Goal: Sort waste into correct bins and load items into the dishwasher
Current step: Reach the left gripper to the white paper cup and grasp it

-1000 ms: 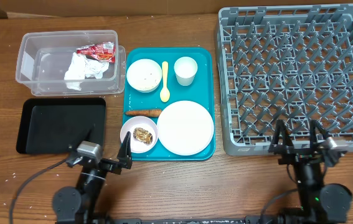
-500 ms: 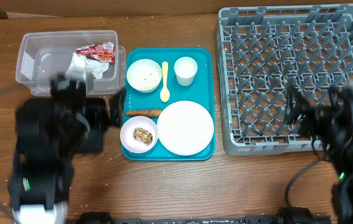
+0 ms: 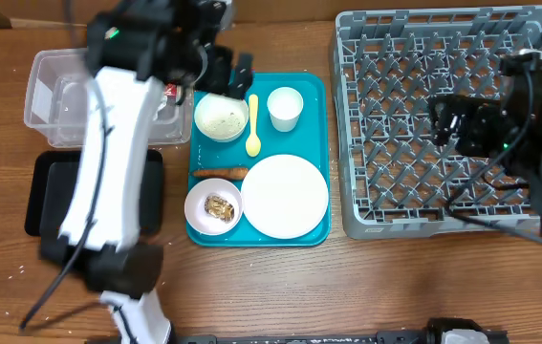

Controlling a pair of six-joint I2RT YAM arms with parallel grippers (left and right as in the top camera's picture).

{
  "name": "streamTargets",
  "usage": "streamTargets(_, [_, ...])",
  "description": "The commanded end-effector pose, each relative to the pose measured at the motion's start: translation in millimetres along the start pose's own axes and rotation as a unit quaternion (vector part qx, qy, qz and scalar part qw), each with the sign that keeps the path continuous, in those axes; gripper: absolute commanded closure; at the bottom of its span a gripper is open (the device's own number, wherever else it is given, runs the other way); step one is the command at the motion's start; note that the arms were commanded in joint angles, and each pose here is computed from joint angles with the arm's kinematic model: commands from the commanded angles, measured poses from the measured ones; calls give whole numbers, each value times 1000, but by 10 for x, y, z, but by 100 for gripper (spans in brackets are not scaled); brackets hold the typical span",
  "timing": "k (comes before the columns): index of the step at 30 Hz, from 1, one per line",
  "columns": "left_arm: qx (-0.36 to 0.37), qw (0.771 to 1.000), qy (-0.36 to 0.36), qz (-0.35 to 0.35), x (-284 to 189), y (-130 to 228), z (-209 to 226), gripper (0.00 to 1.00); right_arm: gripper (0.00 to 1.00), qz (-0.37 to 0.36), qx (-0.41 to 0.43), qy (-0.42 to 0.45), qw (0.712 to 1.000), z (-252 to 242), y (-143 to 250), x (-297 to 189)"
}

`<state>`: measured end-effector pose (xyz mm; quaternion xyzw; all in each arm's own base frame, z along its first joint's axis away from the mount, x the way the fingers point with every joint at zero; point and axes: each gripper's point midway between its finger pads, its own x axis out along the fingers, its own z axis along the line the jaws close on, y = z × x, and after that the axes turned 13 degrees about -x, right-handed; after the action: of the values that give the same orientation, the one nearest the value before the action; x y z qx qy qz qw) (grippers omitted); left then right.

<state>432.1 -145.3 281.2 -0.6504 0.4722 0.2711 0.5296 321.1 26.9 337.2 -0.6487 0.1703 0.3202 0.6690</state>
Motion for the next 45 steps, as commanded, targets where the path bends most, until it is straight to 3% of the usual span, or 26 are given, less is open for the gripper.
streamTargets(1, [9, 1000, -5, 19, 387, -85, 42, 0, 0, -3, 1, -24, 1000, 72, -68, 6])
streamTargets(10, [9, 998, 36, 54, 1298, -126, -3, 0, 0, 40, 13, -27, 999, 43, 77, 168])
streamTargets(20, [51, 997, -11, 51, 1861, -60, -155, 19, 0, 80, 24, -30, 996, 14, 212, 327])
streamTargets(30, [20, 994, -70, 81, 2189, 144, 10, 46, 1, 87, 26, -30, 995, 6, 232, 364])
streamTargets(35, [10, 993, -73, 91, 2270, 203, 35, 75, 1, 87, 26, -30, 995, 5, 231, 364])
streamTargets(37, [0, 993, -76, 95, 2308, 229, 53, 96, 1, 87, 26, -30, 995, 5, 231, 364])
streamTargets(42, [-12, 992, -70, 100, 2303, 255, 33, 96, 7, 87, 26, -27, 995, -6, 233, 365])
streamTargets(45, [-29, 993, -5, 110, 2117, 222, -163, 96, 7, 82, 25, -28, 996, -2, 204, 369])
